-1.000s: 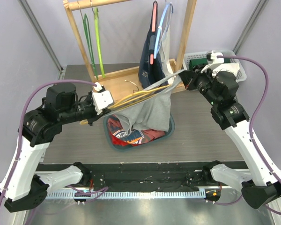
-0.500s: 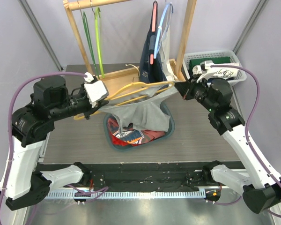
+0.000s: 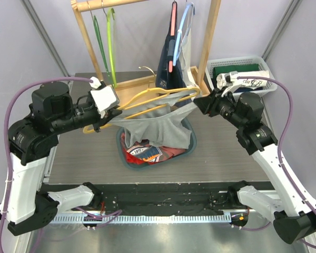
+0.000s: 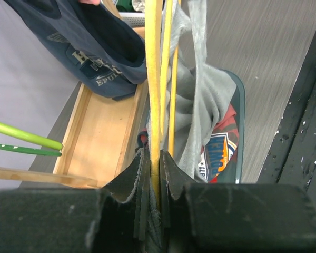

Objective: Remove the tank top from the hanger

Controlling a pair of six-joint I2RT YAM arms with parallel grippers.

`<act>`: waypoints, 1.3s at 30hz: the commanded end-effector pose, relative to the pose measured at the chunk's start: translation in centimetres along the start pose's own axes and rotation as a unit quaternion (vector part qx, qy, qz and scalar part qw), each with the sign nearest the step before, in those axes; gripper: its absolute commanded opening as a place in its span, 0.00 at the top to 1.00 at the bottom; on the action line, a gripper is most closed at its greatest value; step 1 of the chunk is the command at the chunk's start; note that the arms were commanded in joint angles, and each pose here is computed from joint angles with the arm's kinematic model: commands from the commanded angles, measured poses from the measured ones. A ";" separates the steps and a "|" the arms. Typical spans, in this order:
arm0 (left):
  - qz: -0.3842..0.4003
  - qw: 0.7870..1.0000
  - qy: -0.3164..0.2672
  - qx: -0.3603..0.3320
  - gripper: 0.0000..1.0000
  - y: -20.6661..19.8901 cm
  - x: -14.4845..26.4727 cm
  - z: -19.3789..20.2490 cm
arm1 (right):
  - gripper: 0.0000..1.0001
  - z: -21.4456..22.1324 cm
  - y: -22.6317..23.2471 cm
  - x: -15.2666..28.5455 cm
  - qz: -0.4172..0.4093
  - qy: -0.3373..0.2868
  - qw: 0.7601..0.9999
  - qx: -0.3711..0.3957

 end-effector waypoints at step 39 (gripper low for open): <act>0.014 0.996 -0.081 0.031 0.90 -0.1 1.1 -2.3 | 0.46 -2.6 4.1 4.0 -0.166 -0.064 0.983 0.044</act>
Point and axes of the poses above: each gripper's point midway between its finger pads, its own x axis back along the fingers, its own y axis along the line the jaws close on, z = x × y, the point moved 9 cm from there along x, back along the fingers
